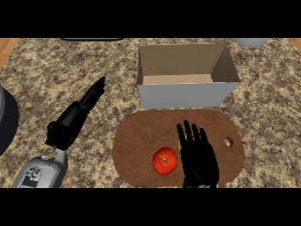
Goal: Pick the lemon from the cutting board and place it in the cardboard box
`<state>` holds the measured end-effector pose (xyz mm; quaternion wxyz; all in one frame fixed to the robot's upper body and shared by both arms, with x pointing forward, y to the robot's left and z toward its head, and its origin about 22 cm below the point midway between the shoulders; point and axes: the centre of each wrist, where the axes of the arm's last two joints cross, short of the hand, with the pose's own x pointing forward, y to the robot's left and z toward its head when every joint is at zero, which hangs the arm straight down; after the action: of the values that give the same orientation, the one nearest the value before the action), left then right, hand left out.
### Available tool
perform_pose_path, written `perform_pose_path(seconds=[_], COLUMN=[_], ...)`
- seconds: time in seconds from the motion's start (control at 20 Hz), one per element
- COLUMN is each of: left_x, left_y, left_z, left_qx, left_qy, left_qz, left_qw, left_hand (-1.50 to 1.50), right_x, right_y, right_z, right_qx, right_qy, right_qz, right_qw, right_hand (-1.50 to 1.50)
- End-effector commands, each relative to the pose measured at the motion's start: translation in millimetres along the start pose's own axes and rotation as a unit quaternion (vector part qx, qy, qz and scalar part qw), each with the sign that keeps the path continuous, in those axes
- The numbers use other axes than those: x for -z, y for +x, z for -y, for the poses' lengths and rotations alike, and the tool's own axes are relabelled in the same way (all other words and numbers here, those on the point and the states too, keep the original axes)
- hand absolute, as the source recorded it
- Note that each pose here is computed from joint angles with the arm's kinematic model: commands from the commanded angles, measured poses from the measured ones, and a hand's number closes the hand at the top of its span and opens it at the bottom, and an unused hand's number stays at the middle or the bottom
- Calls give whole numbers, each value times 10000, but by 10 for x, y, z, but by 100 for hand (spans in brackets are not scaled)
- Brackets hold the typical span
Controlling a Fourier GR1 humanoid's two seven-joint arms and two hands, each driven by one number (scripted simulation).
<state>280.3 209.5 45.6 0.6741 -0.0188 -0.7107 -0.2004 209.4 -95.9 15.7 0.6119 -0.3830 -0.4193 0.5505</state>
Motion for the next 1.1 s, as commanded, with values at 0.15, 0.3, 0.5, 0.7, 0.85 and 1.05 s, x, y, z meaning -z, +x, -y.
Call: perform_pose_path(seconds=[0.15, 0.3, 0.5, 0.7, 0.85, 1.05], left_x=[17, 55, -113, -11, -30, 90], left_y=[26, -2, 68, 32, -92, -91], left_z=[-105, 94, -41, 10, 117, -6], left_qx=[24, 87, 1, 14, 113, 6], left_qy=[64, -9, -6, -19, -15, -33], left_qz=[2, 21, 19, 23, 83, 21], left_qw=[10000, 10000, 10000, 10000, 9999, 10000], left_hand=[0, 0, 0, 0, 0, 0], right_x=[131, 202, 236, 246, 11, 42], right_y=[-119, 59, -117, 207, 447, 595], right_z=[-66, -43, -159, 32, -151, 24], right_qx=[-64, -205, -265, -345, -224, -229], right_qy=[125, 196, -95, -200, -257, -861], right_qz=[12, 102, 157, 890, 1647, 1627], right_qw=[9999, 9995, 9995, 9952, 9858, 9826], right_hand=[150, 150, 150, 150, 150, 150])
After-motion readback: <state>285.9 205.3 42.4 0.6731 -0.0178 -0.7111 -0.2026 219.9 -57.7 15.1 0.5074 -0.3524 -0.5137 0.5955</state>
